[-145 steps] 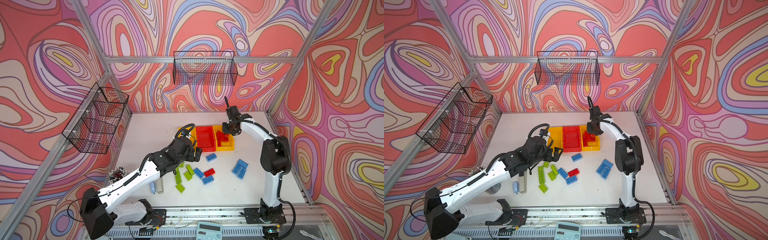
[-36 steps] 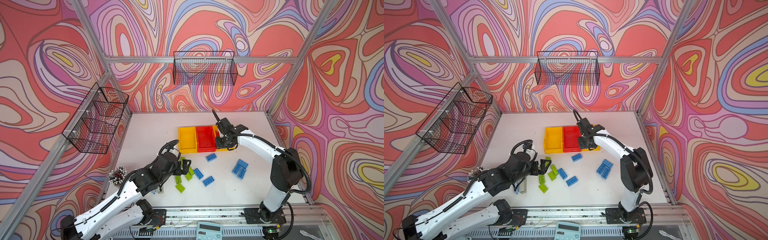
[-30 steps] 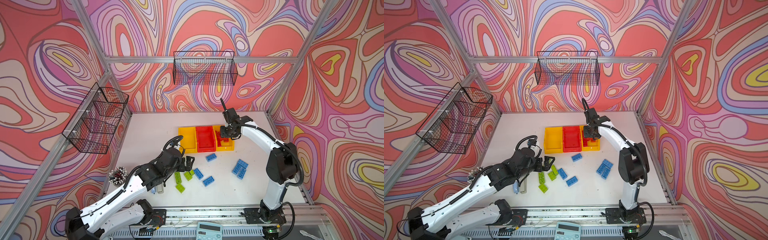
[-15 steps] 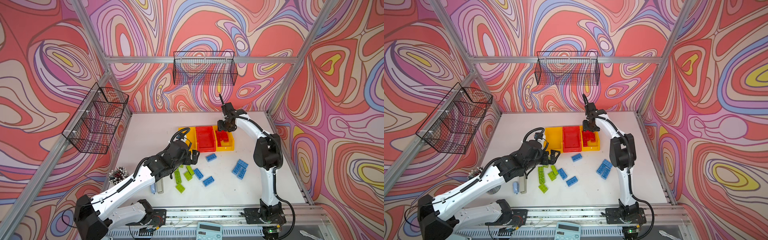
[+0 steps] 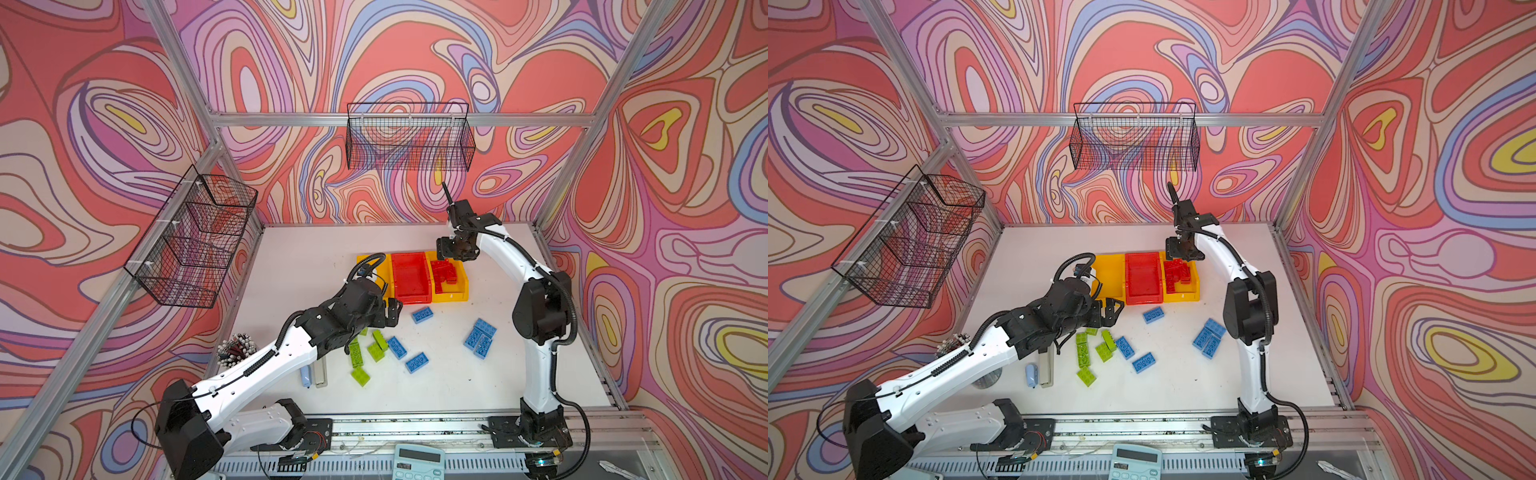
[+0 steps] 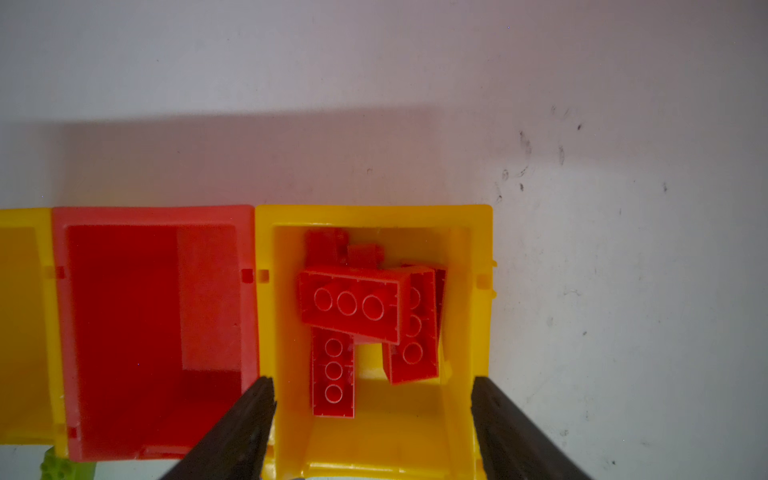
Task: Sort the legos into containers by color
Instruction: 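Carry the red brick into the yellow bin and open the right gripper, then raise the right gripper above the bins while the left gripper reaches a lime-green brick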
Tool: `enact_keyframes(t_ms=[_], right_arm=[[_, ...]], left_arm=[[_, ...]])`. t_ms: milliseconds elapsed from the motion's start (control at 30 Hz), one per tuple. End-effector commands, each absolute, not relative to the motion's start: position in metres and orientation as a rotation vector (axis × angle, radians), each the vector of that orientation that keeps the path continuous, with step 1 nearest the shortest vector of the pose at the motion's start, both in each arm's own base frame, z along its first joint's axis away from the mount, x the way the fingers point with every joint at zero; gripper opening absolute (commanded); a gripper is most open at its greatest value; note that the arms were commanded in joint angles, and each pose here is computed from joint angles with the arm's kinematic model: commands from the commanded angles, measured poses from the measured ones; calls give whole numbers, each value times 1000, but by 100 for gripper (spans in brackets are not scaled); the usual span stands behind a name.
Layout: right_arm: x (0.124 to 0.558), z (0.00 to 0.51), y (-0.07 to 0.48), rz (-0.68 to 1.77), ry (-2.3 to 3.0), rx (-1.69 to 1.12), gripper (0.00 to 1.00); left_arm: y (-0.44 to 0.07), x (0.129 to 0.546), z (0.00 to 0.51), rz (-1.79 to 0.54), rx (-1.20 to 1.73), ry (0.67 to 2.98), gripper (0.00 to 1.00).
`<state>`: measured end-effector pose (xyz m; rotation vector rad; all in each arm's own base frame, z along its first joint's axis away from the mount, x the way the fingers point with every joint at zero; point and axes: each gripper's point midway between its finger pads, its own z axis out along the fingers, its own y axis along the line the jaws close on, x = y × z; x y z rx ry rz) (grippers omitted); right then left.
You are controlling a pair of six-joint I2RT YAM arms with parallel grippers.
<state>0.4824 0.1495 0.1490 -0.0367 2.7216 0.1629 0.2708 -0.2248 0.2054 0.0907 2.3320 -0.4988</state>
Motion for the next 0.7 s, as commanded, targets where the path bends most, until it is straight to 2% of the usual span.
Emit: enact_keyframes(t_ms=[0,33,100,367,667], right_arm=[[458,179,148,225,2693,-38,83],[451,182,148,242,2688,-37,84],[437,185,147,267,2689,-31,98],[385,196,143,345,2691,-34,98],[343,207,144,430,2688,-52,98]], left_arm=[[-219,261,191,-513,43,2393,100],[-219,258,187,-526,29,2408,100],[-216,252,176,-543,-20,2444,100],[-209,235,142,-554,-175,2522,99],[-196,249,126,-267,-170,2642,100]])
